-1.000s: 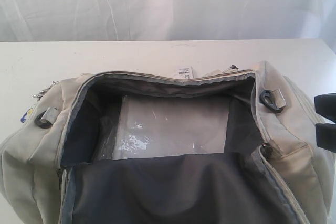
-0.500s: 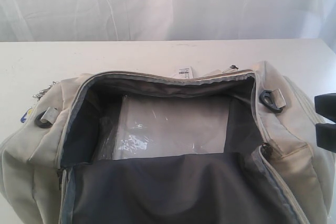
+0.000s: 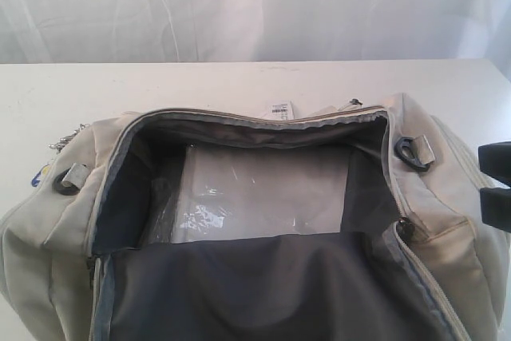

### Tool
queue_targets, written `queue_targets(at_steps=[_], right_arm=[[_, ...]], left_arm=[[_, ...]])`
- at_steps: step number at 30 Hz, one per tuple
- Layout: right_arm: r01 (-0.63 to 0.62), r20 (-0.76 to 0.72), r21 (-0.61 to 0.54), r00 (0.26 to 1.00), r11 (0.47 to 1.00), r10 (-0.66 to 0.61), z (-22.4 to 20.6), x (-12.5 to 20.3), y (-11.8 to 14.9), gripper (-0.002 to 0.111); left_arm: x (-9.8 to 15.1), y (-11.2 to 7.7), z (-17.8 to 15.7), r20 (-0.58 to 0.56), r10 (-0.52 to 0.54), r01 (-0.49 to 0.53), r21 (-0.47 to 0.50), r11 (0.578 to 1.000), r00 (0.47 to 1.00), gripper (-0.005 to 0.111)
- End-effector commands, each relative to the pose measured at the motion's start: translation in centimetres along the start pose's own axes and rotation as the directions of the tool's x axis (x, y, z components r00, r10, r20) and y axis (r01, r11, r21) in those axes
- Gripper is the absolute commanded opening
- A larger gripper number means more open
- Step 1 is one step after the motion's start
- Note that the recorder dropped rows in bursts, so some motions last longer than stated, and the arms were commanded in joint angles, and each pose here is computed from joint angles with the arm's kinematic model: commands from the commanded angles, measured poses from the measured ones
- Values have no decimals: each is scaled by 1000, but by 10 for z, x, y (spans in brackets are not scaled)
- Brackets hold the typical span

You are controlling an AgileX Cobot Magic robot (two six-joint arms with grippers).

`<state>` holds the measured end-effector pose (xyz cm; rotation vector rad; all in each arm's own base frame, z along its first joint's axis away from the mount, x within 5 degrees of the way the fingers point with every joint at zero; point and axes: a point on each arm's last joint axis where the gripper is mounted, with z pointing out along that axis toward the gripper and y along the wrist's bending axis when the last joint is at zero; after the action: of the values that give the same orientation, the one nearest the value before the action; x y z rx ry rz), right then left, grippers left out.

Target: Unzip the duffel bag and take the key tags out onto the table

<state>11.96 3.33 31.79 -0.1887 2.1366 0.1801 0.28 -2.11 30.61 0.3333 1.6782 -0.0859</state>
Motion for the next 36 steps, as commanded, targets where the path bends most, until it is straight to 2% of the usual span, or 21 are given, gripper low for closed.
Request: queue_targets(at_steps=[1,7,10,14,20,23,25,28,30,31,33,34,35,36], right_arm=[[11,3,-5,1000,1000,-11,1,1,1,0],[11,3,-5,1000,1000,-11,1,1,1,0],[11,3,-5,1000,1000,-11,1,1,1,0],[11,3,-5,1000,1000,-11,1,1,1,0],[11,3,-5,1000,1000,-11,1,1,1,0],[11,3,-5,1000,1000,-11,1,1,1,0],[11,3,-5,1000,1000,-11,1,1,1,0],[11,3,-5,1000,1000,-11,1,1,1,0],[11,3,-5,1000,1000,-11,1,1,1,0],[11,3,-5,1000,1000,-11,1,1,1,0],[11,3,-5,1000,1000,-11,1,1,1,0],[11,3,-5,1000,1000,-11,1,1,1,0],[11,3,-5,1000,1000,-11,1,1,1,0],[11,3,-5,1000,1000,-11,1,1,1,0]], left_arm=[[20,0,18,30,-72,71,29,997,997,0],[55,-1,42,20,-208,208,33,978,978,0],[64,-3,46,-3,-254,254,48,966,967,0],[60,-6,46,26,-363,360,92,928,931,0],[53,-9,45,59,-540,524,174,834,840,0],[56,-9,47,61,-561,545,169,821,826,0],[65,-5,51,76,-534,524,117,844,842,0],[86,3,57,61,-493,495,-17,869,868,0],[106,13,61,59,-516,518,-153,841,855,0],[112,15,63,62,-496,498,-179,848,866,0],[114,15,64,72,-410,416,-188,889,909,0],[121,14,64,-27,-338,326,-204,923,941,0],[125,13,63,-79,-286,265,-204,942,955,0],[133,10,62,-195,-198,164,-180,970,960,0]])
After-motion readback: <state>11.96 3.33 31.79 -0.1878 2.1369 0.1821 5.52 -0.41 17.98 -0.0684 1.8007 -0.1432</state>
